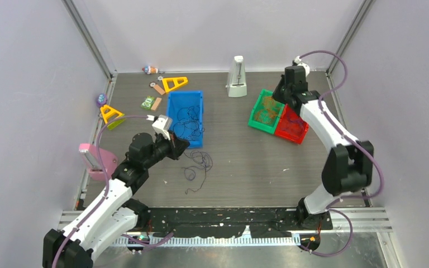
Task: Untangle the cables
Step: Place the cable in the bin.
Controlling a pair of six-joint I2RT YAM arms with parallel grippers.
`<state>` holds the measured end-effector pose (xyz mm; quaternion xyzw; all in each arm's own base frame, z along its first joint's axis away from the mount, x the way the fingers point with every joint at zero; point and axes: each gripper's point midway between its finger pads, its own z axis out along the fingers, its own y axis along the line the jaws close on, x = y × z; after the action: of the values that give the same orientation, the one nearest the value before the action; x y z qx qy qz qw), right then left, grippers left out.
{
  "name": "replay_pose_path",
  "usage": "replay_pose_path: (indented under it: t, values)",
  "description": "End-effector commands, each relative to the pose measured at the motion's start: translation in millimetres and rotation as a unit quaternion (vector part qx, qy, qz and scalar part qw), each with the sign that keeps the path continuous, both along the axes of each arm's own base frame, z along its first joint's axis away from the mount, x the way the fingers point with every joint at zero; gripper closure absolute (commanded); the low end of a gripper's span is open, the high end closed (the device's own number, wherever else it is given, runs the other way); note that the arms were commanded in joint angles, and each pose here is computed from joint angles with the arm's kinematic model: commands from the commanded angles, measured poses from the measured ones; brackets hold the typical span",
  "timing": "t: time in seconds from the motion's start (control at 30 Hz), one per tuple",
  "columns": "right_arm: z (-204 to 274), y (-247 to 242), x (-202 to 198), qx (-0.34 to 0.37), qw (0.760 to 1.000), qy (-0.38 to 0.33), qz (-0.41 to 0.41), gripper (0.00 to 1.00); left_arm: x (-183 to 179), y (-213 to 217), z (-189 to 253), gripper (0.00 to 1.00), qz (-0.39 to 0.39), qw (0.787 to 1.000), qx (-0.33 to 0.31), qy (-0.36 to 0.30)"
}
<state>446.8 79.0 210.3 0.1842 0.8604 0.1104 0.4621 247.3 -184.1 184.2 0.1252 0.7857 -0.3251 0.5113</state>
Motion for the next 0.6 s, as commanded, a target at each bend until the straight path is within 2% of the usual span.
replay_pose_path:
  t: [0.0,0.13,0.23,0.27,0.43,0.5,0.57]
  values:
    - [-24.9,-6.9,36.8,-0.014,0.999,0.016,-0.039,0.95,5.1,-7.1,32.6,1.00,-0.017,0.999,-0.016,-0.043]
    - [-75.7,-9.7,50.7,-0.033,0.996,0.069,-0.053,0.95,3.9,-7.3,32.0,1.00,-0.018,0.999,-0.016,-0.039]
    - [-105.9,-17.7,63.0,-0.075,0.990,0.102,-0.065,0.94,3.5,-7.5,31.6,1.00,-0.019,0.999,-0.015,-0.040]
    - [-125.9,-20.2,60.1,-0.092,0.985,0.133,-0.066,0.93,3.5,-8.3,31.0,1.00,-0.022,0.999,-0.014,-0.039]
    - [-129.1,-9.6,69.0,-0.118,0.982,0.144,-0.040,0.83,5.0,-14.1,22.9,1.00,-0.036,0.999,-0.002,-0.019]
    - [-126.2,-7.9,68.6,-0.122,0.982,0.141,-0.036,0.77,4.7,-18.0,21.4,1.00,-0.044,0.999,-0.002,-0.014]
    - [-118.3,-7.3,67.3,-0.123,0.983,0.135,-0.031,0.66,5.4,-23.1,20.3,1.00,-0.055,0.998,0.001,-0.008]
